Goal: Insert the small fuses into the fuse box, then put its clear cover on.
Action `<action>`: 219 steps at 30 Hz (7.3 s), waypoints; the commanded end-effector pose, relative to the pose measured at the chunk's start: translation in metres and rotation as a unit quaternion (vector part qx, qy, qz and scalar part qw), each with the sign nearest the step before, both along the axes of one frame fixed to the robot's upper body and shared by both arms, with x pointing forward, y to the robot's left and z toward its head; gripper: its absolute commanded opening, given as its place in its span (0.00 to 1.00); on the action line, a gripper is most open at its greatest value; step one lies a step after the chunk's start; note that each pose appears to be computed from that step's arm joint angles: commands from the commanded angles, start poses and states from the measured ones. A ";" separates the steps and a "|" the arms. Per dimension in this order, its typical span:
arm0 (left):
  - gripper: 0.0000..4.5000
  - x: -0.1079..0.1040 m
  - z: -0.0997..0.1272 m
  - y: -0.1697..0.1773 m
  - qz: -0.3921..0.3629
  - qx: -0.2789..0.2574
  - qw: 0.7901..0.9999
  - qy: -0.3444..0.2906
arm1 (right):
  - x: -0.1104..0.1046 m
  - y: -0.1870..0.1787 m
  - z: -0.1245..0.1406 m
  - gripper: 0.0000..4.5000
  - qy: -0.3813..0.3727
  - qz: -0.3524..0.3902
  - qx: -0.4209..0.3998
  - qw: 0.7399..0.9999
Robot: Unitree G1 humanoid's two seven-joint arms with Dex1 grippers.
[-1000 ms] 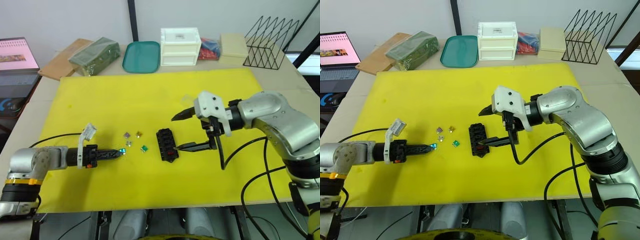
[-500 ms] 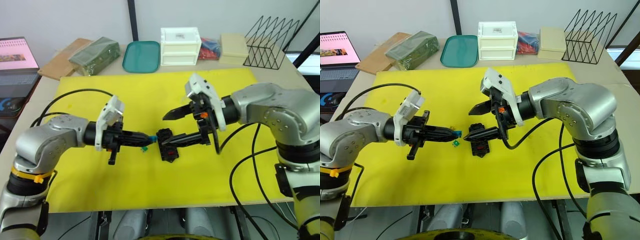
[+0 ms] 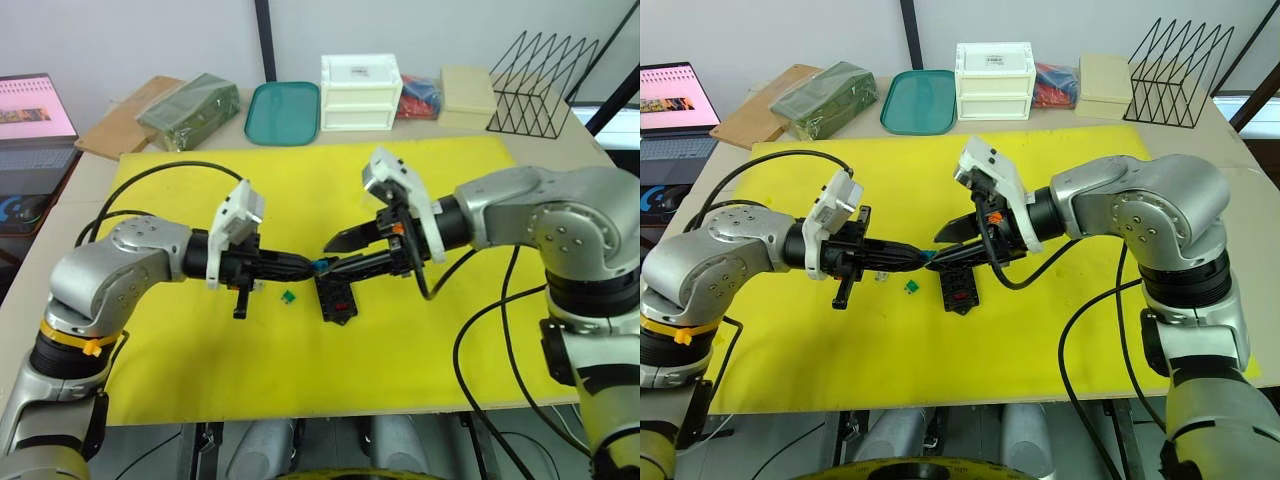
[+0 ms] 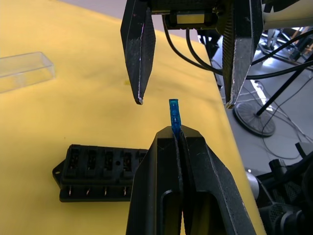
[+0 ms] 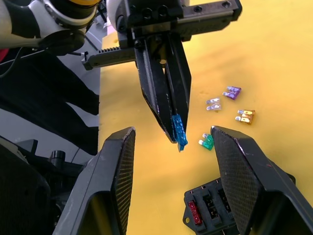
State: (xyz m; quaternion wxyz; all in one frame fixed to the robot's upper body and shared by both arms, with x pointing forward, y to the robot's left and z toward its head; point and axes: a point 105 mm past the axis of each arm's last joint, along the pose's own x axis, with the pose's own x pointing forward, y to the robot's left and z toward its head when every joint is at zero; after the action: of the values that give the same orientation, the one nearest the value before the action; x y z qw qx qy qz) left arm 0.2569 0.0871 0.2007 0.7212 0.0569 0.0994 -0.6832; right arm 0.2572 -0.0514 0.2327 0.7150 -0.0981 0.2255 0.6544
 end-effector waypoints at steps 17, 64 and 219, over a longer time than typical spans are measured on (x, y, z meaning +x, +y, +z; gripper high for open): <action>0.00 -0.004 0.006 -0.005 -0.006 -0.005 1.000 -0.018 | -0.003 0.002 0.007 0.23 -0.016 0.003 0.007 1.000; 1.00 0.021 -0.068 -0.011 0.026 0.124 0.985 -0.116 | 0.019 -0.021 -0.064 0.00 -0.171 0.128 -0.083 0.973; 1.00 0.025 -0.068 -0.023 0.036 0.116 0.981 -0.154 | 0.026 -0.008 -0.078 0.00 -0.220 0.120 -0.305 0.919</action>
State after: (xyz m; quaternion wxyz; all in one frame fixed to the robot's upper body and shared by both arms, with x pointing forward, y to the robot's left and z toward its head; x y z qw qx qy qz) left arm 0.2843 0.0676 0.1245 0.7409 0.2372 0.0908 -0.6218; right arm 0.2793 -0.0563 0.1622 0.5990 -0.4605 0.2319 0.6127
